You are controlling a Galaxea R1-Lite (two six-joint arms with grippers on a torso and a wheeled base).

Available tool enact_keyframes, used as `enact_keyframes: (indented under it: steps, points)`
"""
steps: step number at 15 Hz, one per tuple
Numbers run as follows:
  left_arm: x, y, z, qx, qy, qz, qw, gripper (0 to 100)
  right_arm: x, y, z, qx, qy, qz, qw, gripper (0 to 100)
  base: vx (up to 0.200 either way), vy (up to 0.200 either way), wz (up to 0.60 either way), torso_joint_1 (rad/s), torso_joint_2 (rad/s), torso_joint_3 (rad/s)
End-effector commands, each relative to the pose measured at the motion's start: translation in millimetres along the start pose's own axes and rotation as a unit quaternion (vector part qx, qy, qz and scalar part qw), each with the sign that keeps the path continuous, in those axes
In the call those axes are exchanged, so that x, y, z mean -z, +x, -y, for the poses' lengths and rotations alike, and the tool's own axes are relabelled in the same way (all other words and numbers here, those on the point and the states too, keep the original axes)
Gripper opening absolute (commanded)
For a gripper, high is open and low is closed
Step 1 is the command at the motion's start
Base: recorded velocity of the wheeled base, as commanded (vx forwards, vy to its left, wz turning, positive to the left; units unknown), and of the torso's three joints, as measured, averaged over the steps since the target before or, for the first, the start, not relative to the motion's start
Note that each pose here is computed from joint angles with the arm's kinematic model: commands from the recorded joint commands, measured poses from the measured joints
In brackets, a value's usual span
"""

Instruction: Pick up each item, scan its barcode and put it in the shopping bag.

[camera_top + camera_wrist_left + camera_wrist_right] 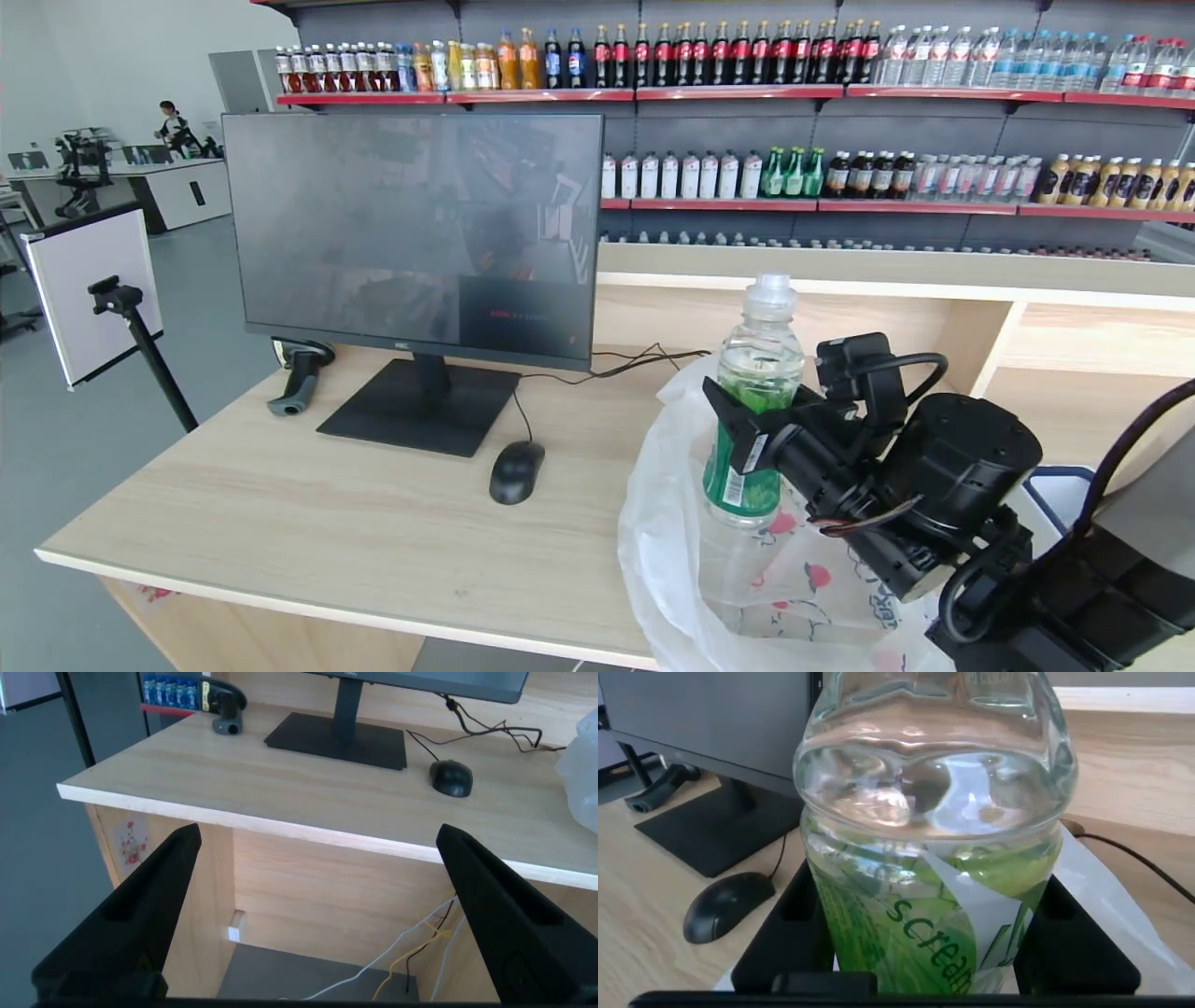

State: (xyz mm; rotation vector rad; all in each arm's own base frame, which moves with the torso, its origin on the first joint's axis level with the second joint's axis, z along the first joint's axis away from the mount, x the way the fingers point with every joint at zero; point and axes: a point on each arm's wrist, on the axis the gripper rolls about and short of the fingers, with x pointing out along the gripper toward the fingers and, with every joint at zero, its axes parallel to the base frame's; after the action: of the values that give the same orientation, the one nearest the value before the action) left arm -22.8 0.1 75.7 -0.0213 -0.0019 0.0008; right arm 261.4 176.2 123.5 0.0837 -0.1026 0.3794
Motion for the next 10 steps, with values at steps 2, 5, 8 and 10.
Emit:
enact_keyframes:
  steps: [2,5,8,10]
  points:
    - [-0.1,0,0.0,0.000,-0.001,0.001,1.0000,100,11,5,-1,0.001,-0.003,-0.013,1.000,0,0.000,0.000,0.00,0.000,0.00,0.000]
    - [-0.1,0,0.0,0.000,-0.001,0.001,1.0000,100,17,13,-2,0.001,-0.003,-0.015,1.000,0,0.000,0.000,0.00,0.000,0.00,0.000]
    - [-0.1,0,0.0,0.000,-0.001,0.001,1.0000,100,15,30,-4,0.006,0.001,0.008,1.000,0,0.000,0.000,0.00,0.000,0.00,0.000]
    - [-0.1,0,0.0,0.000,0.000,0.001,1.0000,100,21,30,-2,0.009,0.000,-0.001,1.000,0,0.000,0.000,0.00,0.000,0.00,0.000]
